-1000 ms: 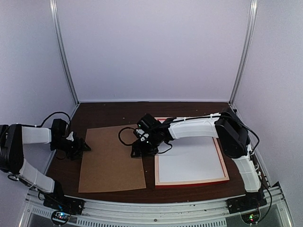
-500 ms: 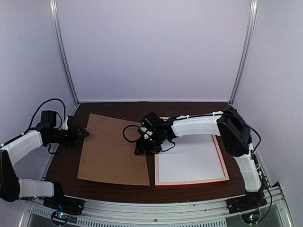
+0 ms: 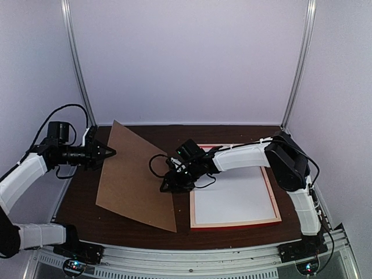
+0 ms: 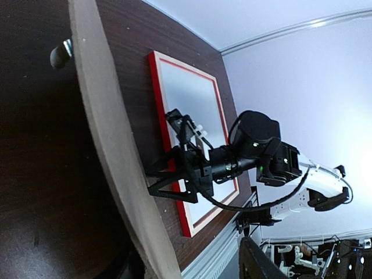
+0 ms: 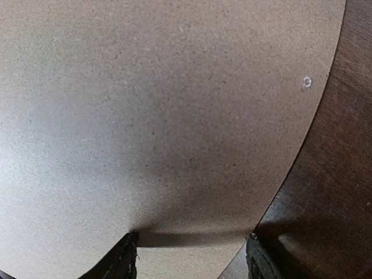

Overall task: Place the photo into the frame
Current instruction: Pick up the backboard from the center of the board, then turn over the backboard.

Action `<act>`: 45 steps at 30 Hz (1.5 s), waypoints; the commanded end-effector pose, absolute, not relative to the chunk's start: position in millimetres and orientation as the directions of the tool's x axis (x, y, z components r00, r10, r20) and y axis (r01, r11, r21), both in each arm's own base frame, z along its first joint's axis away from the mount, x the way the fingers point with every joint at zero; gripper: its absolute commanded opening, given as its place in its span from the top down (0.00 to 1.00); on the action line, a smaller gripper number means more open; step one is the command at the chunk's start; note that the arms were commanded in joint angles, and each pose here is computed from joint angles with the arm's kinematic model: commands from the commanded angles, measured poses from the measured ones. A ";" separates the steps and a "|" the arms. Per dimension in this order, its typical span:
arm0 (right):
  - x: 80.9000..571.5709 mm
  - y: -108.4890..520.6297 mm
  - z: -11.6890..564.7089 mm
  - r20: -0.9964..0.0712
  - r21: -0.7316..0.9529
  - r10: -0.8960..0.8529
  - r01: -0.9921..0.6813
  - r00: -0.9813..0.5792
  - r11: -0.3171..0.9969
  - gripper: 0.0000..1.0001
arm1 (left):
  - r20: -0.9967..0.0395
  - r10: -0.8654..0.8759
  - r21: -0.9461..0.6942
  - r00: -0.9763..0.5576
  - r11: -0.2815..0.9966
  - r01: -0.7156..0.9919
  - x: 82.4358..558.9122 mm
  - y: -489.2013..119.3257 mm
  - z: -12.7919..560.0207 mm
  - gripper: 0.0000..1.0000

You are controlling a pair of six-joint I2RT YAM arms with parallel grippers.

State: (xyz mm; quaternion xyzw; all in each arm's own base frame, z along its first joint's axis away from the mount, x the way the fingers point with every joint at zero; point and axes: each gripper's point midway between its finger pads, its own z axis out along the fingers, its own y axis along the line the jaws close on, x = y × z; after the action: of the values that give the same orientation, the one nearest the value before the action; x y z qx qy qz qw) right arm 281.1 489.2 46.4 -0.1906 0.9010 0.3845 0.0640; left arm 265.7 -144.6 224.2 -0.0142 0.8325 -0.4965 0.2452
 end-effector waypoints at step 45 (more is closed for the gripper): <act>331.1 422.4 306.1 -0.454 0.844 0.039 -0.415 -0.890 0.341 0.23 | -0.614 0.215 -0.689 -0.759 0.323 0.649 235.7 -336.2 305.4 0.29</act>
State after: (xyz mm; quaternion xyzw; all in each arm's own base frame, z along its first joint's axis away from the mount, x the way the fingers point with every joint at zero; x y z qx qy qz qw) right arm 336.6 423.4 280.0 -0.1148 0.8108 0.5424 0.1878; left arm 231.9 -332.1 297.2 0.2595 0.7982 -0.5099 0.1885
